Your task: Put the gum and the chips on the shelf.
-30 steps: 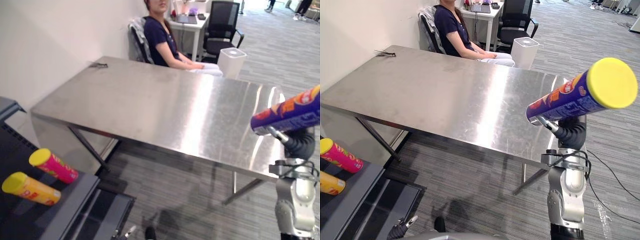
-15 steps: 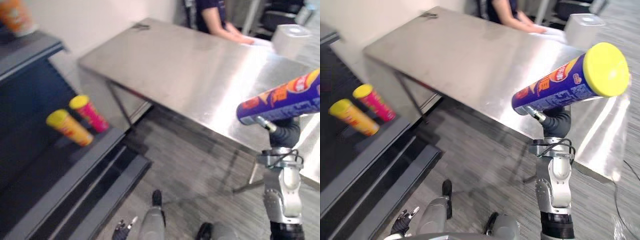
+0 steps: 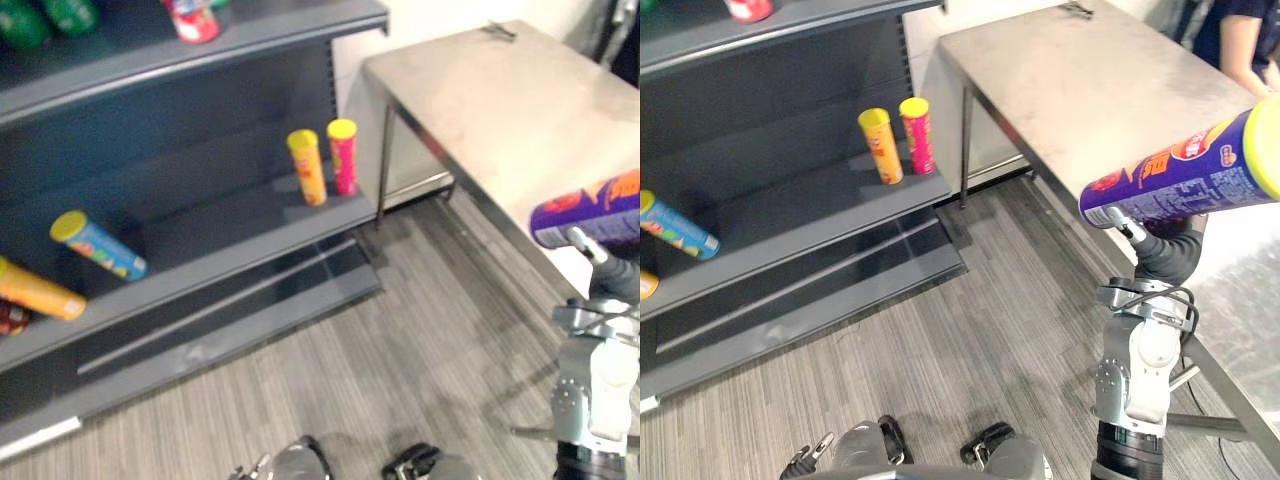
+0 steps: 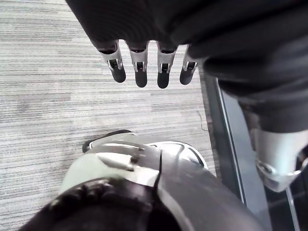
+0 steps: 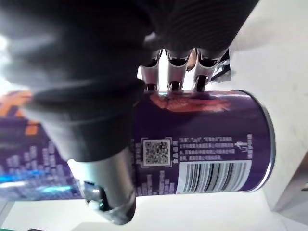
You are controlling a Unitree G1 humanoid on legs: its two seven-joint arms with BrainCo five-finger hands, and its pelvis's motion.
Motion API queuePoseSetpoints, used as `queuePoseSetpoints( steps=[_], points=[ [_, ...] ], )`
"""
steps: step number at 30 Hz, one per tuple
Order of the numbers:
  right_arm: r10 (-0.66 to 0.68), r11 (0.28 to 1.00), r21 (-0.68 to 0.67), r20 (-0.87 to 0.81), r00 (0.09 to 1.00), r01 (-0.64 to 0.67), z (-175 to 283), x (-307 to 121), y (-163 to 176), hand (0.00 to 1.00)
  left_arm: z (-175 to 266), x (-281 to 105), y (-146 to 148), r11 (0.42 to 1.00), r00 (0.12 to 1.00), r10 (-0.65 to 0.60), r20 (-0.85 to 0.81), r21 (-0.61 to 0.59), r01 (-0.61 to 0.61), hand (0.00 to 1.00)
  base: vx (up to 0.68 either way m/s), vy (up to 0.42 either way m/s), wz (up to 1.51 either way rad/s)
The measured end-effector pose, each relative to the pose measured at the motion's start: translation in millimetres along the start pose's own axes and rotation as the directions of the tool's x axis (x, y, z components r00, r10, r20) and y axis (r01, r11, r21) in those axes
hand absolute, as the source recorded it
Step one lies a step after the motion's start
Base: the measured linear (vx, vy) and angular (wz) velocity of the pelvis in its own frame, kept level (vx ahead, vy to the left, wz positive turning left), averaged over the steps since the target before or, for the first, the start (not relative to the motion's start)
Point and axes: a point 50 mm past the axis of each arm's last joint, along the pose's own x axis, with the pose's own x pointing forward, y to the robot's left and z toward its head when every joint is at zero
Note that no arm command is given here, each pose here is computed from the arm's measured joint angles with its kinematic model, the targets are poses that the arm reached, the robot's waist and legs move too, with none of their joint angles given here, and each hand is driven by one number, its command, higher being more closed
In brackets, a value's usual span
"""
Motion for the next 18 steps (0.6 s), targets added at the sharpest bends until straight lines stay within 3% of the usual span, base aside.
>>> queuePoseSetpoints(
  steps=[9, 18],
  points=[
    [-0.04, 0.997, -0.073, -0.045, 0.998, 0.037, -8, -10, -5, 1.0, 9, 3, 0, 0.997, 1.0, -0.003, 0.03, 0.074, 0.0, 0.0, -0.05, 0.174, 0.29],
    [0.003, 0.999, -0.051, -0.11, 0.994, -0.008, -21, -17, 4, 1.0, 7, 2, 3, 0.997, 1.0, 0.013, 0.027, 0.075, -0.015, 0.0, -0.05, 0.079, 0.04]
  ],
)
